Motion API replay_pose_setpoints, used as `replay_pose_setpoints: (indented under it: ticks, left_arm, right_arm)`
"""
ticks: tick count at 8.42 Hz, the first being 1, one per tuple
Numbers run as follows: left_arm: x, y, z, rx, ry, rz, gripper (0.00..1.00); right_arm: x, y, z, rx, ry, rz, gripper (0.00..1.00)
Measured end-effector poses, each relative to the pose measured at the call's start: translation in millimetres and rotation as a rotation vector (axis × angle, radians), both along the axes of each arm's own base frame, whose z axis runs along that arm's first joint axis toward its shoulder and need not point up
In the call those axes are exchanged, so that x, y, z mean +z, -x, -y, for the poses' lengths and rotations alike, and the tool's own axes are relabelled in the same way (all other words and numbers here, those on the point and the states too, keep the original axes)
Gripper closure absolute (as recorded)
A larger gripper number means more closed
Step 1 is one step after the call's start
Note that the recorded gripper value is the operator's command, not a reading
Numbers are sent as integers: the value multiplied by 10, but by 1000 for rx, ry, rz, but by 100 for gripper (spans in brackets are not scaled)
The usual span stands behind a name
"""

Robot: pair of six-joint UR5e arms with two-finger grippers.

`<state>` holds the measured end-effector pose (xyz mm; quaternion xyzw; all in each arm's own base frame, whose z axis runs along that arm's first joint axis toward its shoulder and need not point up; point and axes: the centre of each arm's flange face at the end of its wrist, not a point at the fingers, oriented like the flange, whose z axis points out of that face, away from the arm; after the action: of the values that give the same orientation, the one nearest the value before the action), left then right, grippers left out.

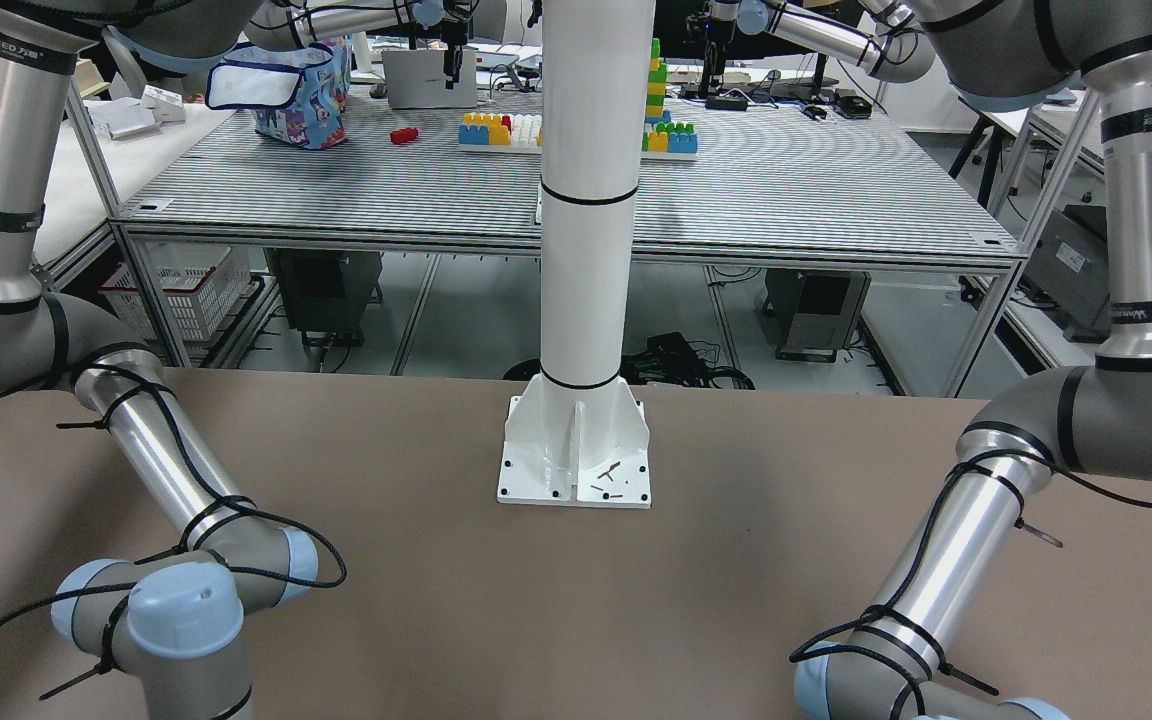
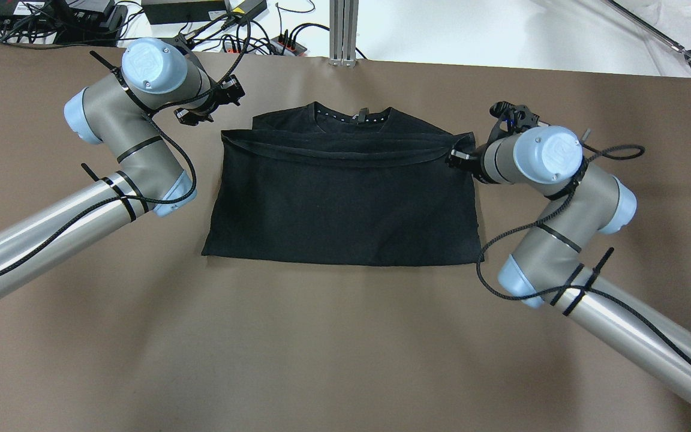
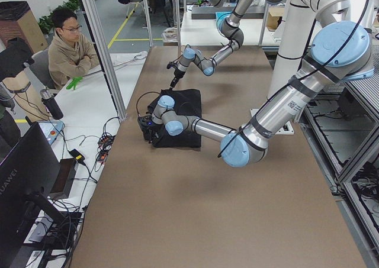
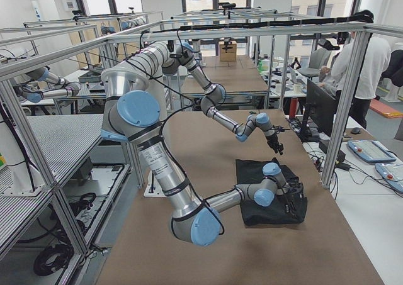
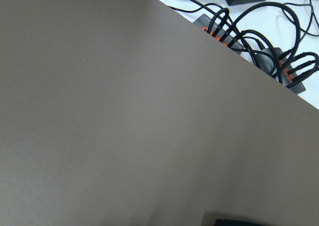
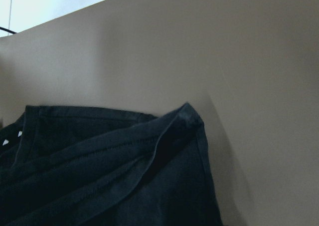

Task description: Fold clothes

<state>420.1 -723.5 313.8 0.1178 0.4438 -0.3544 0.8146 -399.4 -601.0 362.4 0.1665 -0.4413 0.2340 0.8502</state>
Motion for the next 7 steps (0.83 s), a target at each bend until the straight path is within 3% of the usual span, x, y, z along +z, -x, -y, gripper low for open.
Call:
replay_pose_setpoints:
  ticks: [3, 7]
  left_arm:
    - [-44, 5, 4, -6, -6, -4, 12]
    - [-82, -17, -6, -12, -7, -11, 11]
  right_arm:
    - [181, 18, -860, -64, 15, 49, 36]
    - [426, 133, -1371, -110, 54, 41, 36]
